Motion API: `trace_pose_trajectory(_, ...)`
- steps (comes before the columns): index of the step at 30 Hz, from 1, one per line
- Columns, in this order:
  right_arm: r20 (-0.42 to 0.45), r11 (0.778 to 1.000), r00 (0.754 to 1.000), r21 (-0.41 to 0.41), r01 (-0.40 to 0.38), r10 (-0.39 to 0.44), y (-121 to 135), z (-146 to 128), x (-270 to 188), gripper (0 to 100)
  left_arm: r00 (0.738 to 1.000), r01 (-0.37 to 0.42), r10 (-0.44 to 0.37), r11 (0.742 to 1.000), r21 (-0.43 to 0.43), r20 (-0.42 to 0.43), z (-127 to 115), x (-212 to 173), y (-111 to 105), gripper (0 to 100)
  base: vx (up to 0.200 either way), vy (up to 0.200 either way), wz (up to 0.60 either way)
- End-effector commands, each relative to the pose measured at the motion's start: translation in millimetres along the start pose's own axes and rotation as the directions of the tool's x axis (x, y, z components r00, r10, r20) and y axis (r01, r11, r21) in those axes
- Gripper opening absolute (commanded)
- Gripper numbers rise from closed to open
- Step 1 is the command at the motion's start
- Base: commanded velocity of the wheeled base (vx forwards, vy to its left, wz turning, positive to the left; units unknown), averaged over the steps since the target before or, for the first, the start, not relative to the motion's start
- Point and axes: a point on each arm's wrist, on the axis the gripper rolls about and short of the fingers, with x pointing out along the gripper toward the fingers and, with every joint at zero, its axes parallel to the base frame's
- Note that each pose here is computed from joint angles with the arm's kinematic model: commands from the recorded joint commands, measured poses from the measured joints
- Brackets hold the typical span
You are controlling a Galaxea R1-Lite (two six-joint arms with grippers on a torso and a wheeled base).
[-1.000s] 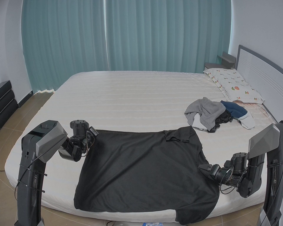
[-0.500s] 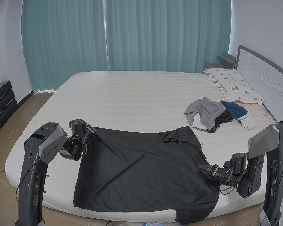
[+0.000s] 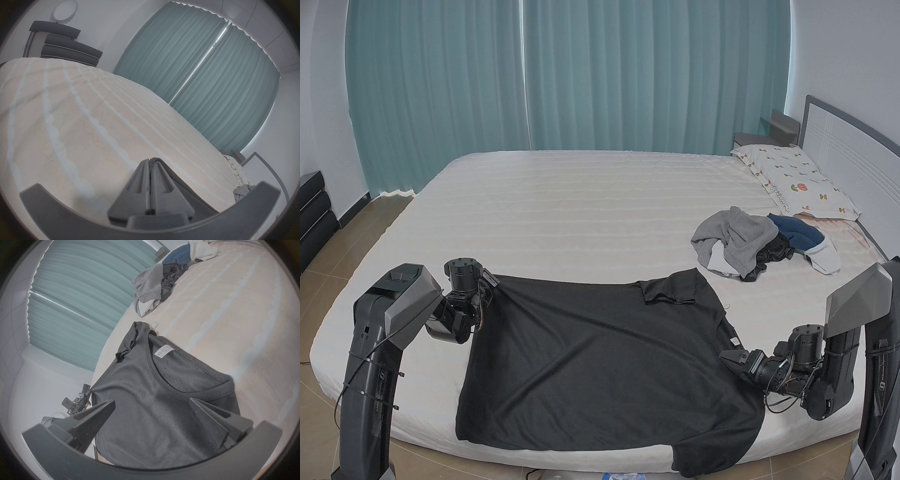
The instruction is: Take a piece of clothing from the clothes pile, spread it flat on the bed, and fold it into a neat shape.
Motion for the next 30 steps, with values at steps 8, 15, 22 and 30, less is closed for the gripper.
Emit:
trace_pose_trajectory(8,0.005,1.0,1.0,-0.003,-0.007,0.007,0.6,0.3,0.1,100,1.0,0.002,-0.002,1.0,0.01,0.011,-3.8,6.2,2.9,0,0.0,0.0,0.0)
trace_pose_trajectory(15,0.006,1.0,1.0,-0.002,-0.008,0.008,0.8,0.6,0.3,100,1.0,-0.008,0.008,1.0,0.01,-0.011,-5.8,2.5,4.7,100,0.0,0.0,0.0)
trace_pose_trajectory(22,0.047,1.0,0.999,-0.013,-0.026,0.027,7.8,7.9,-3.0,100,0.999,-0.018,0.014,0.994,-0.112,-0.031,15.3,-28.1,-4.2,100,0.0,0.0,0.0)
trace_pose_trajectory(30,0.147,0.993,0.984,-0.08,-0.086,0.097,37.6,26.8,0.6,100,0.966,0.063,-0.135,0.95,-0.307,-0.221,34.2,-64.7,-7.3,100,0.0,0.0,0.0)
